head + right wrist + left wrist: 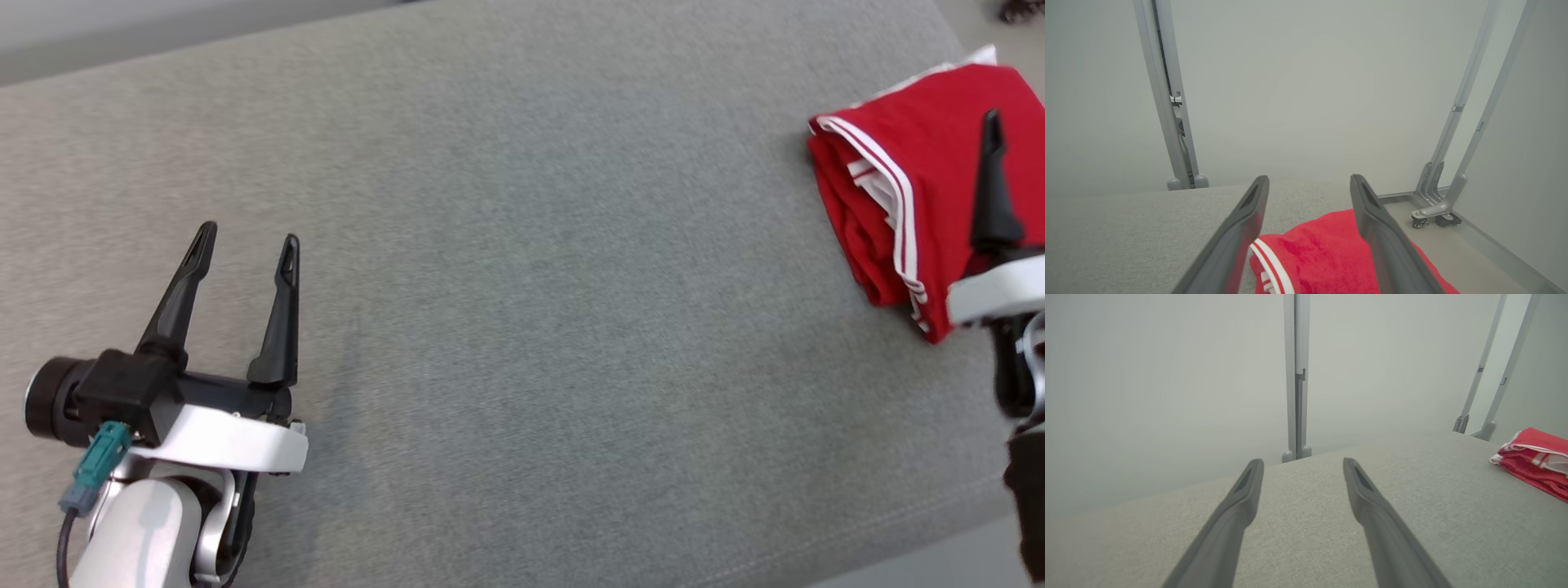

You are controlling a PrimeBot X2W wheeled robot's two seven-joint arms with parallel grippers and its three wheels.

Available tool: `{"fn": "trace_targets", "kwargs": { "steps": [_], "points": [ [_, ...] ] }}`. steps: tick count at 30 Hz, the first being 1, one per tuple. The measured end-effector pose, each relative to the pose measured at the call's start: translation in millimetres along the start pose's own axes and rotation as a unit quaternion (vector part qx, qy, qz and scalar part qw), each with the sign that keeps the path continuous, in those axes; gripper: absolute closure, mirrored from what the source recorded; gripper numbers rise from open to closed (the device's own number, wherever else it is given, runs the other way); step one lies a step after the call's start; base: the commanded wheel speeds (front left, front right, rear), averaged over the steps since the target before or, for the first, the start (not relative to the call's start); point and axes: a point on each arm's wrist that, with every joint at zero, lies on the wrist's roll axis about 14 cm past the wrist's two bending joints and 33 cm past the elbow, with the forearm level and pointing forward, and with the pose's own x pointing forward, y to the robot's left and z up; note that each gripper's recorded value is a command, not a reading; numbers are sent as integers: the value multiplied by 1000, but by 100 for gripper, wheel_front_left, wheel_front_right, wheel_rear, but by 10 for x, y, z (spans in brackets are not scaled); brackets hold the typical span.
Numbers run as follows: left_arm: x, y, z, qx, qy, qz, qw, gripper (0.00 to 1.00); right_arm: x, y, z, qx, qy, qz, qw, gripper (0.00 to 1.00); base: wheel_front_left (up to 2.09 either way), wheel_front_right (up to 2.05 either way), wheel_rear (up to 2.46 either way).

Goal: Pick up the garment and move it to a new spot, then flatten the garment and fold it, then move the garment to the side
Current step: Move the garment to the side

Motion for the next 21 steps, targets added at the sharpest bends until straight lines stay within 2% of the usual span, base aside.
{"fn": "trace_targets", "kwargs": {
  "steps": [1,10,21],
  "points": [
    [-102,89,49,5,-2,19,1000,0,-49,193,27,16,-9,18,1000,0,0,0,0],
    [-574,470,245,17,-12,103,994,0,-296,790,90,53,-14,81,995,0,0,0,0],
    [-1212,758,490,24,-26,173,984,0,-715,1327,176,78,4,150,986,0,0,0,0]
  ]
}}
